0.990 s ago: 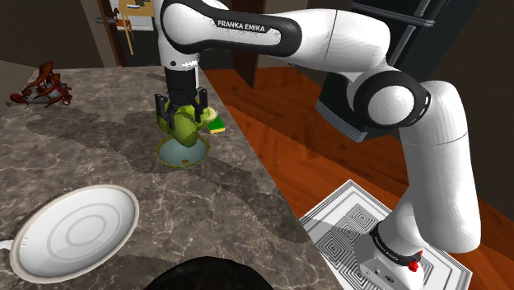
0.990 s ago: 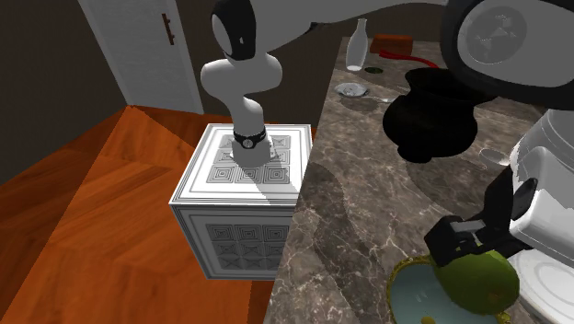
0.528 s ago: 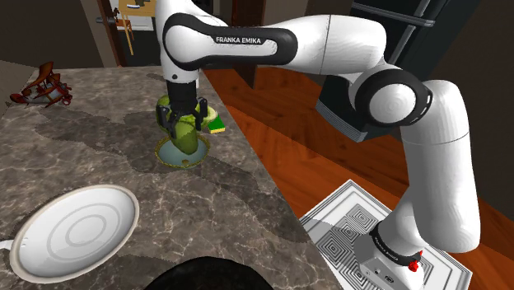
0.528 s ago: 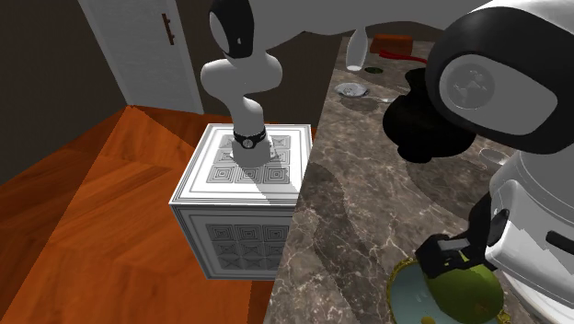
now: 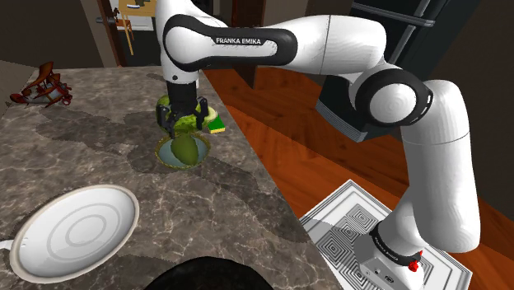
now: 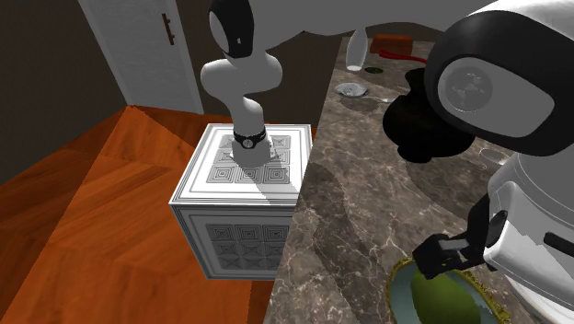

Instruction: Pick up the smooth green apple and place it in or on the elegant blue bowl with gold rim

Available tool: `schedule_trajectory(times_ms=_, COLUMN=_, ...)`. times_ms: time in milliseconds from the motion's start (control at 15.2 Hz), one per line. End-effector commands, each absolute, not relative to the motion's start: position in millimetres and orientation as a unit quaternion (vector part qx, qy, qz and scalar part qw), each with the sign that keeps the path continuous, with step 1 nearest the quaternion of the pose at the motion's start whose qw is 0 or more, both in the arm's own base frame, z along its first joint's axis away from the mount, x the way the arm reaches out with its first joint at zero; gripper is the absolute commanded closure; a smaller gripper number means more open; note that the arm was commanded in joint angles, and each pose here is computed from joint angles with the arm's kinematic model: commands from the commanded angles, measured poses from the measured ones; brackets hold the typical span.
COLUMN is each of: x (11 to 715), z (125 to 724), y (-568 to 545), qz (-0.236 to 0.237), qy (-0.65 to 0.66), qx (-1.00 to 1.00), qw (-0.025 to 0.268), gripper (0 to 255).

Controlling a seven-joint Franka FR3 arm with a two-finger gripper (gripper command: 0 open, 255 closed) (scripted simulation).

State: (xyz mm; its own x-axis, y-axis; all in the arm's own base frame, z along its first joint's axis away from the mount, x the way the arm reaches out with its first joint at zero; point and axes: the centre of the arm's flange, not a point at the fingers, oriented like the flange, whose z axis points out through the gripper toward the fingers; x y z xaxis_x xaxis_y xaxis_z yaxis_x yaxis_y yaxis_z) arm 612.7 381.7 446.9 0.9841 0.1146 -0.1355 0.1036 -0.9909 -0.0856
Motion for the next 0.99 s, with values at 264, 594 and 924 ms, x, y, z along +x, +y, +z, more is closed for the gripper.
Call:
schedule_trajectory(times_ms=264, x=615, z=460, y=381, qz=0.070, qy=-0.055, qx=-0.995, qw=0.039, gripper=0)
schedule_trajectory(times_ms=594, x=620, z=496, y=378, qz=0.070, qy=-0.055, qx=-0.995, qw=0.039, gripper=0)
schedule_trajectory(times_ms=924, x=620, z=496, y=378, qz=0.070, qy=-0.055, qx=-0.995, qw=0.039, gripper=0)
